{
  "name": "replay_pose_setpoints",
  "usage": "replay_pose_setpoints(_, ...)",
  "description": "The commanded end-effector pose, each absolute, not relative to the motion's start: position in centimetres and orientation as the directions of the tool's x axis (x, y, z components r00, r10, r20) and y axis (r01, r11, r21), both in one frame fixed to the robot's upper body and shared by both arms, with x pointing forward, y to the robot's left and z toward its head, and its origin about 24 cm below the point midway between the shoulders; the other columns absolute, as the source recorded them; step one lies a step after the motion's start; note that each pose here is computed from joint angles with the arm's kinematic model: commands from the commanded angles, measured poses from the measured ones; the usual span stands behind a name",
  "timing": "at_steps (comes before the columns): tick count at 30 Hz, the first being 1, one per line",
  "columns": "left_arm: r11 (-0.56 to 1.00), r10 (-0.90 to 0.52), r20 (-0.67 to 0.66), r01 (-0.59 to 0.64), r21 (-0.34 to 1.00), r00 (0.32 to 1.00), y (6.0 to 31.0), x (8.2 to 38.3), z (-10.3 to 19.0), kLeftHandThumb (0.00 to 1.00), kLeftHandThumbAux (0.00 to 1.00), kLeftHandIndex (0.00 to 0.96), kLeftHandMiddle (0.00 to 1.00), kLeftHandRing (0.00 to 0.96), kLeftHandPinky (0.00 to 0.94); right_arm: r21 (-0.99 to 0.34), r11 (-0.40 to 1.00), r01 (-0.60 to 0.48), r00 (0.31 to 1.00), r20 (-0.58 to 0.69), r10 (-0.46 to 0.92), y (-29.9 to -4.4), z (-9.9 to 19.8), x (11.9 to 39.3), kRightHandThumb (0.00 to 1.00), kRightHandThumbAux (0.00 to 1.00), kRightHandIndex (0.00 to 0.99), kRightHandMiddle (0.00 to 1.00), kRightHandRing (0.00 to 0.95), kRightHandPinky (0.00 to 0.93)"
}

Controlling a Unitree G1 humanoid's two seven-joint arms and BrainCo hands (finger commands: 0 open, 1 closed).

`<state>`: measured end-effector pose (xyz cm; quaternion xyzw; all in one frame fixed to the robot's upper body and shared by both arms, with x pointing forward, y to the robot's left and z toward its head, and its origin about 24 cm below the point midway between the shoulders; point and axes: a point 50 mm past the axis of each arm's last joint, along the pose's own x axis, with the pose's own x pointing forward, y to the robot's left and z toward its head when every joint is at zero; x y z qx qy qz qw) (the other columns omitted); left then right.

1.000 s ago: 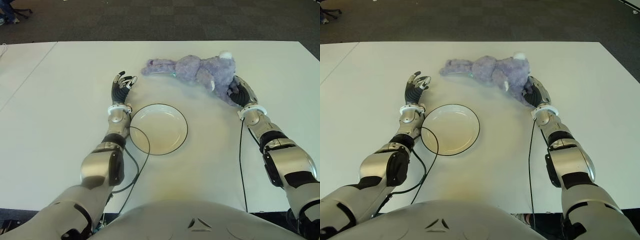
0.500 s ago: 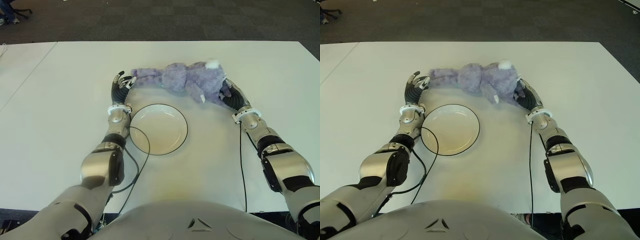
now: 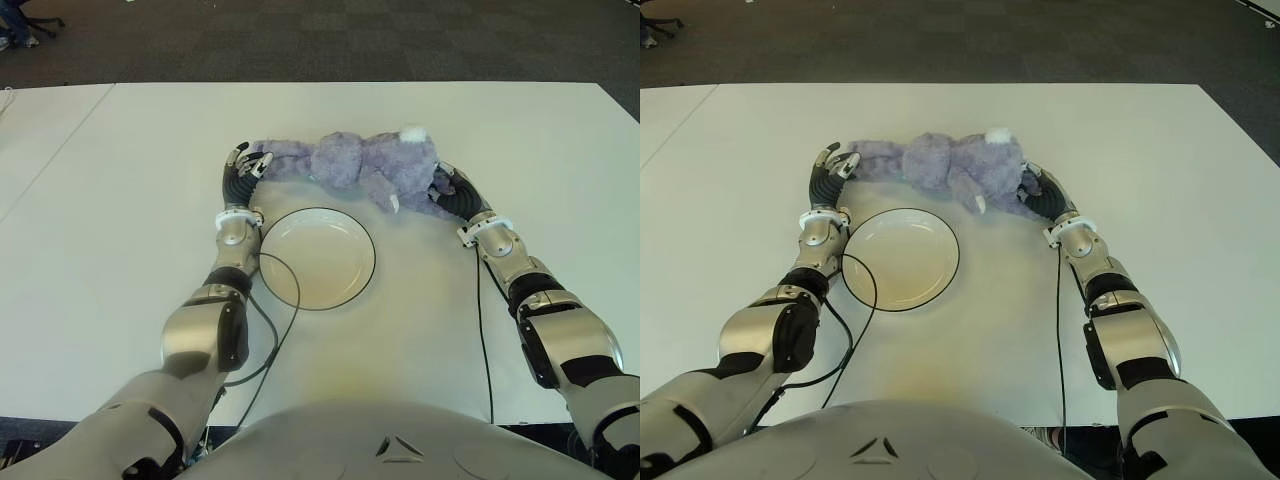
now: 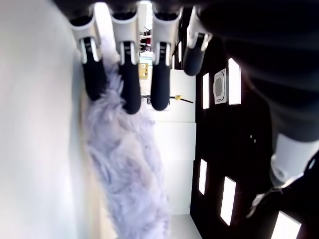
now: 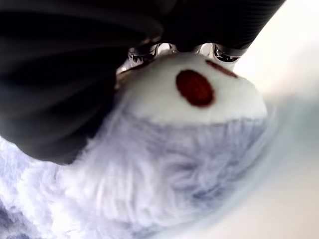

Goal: Put the doll into the plate.

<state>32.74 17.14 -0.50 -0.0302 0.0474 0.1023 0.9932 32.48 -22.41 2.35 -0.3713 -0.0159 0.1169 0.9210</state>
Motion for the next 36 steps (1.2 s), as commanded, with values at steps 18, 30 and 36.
replay_pose_setpoints(18, 0.975, 0.169, -0.52, -0.22, -0.037, 0.837, 15.2, 24.7, -9.6, 0.0, 0.578, 0.164, 0.311, 0.321, 0.29, -0.645, 0.591, -0.485, 0.869, -0.278, 0.41, -20.9, -3.1, 26.8, 0.698, 0.716, 0.434, 0.764, 0.776, 0.792)
replay_pose_setpoints(30, 0.975, 0.169, -0.525, -0.221, -0.038, 0.834, 15.4, 24.7, -9.6, 0.0, 0.584, 0.168, 0.309, 0.319, 0.293, -0.688, 0.599, -0.411, 0.908, -0.25, 0.335, -21.7, -3.2, 26.7, 0.698, 0.716, 0.438, 0.809, 0.808, 0.834)
replay_pose_setpoints(36, 0.975, 0.166, -0.528, -0.22, -0.04, 0.833, 15.4, 24.7, -9.7, 0.0, 0.567, 0.154, 0.304, 0.309, 0.266, -0.672, 0.626, -0.396, 0.917, -0.261, 0.301, -22.0, -3.2, 27.0, 0.702, 0.716, 0.44, 0.825, 0.823, 0.839)
